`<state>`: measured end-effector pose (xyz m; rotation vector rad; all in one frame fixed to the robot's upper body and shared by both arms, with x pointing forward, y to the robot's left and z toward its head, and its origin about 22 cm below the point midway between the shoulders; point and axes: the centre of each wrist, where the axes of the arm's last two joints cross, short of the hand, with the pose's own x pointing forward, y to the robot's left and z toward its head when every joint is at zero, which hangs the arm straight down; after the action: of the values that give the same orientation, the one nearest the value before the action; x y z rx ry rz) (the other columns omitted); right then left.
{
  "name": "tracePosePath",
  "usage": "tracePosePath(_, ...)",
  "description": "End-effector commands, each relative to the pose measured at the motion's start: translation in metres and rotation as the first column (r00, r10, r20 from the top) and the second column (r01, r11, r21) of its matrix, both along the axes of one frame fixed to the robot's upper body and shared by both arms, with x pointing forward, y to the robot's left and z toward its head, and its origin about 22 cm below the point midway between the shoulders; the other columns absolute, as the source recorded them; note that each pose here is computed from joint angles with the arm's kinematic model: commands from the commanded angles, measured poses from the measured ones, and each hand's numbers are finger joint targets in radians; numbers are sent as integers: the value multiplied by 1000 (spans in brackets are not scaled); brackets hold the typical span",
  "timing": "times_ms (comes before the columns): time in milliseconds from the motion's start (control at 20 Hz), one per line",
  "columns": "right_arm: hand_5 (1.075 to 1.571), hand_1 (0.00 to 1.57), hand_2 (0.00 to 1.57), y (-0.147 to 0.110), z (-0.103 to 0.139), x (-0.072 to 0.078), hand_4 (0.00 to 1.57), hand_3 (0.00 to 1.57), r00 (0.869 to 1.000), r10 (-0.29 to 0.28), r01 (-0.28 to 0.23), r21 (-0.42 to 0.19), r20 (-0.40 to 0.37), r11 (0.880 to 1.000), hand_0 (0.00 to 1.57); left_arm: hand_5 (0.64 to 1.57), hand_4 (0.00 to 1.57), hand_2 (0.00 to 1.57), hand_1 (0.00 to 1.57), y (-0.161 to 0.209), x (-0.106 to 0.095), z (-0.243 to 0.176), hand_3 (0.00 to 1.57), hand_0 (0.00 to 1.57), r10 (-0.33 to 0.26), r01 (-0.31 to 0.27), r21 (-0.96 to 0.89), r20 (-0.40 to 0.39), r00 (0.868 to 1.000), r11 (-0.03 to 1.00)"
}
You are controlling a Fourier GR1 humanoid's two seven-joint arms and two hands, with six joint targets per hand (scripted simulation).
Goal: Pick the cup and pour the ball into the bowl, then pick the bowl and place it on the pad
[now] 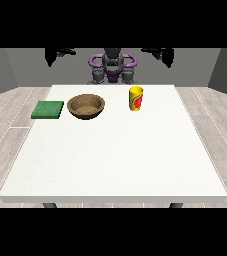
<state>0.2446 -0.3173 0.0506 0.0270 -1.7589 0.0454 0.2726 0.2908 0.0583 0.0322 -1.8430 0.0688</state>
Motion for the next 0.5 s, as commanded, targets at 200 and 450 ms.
tracePosePath(200,1571,0,0,7,3,10,0,0,998,8,-10,16,66,1000,0,1527,0,0,0,-15,-5,-77,0,0,22,-22,11,63,998,1000)
tracePosePath(450,1571,0,0,-3,-2,18,0,0,994,27,-25,-15,108,1000,0,1517,0,0,0,-50,17,-94,0,0,22,-23,9,82,996,1000)
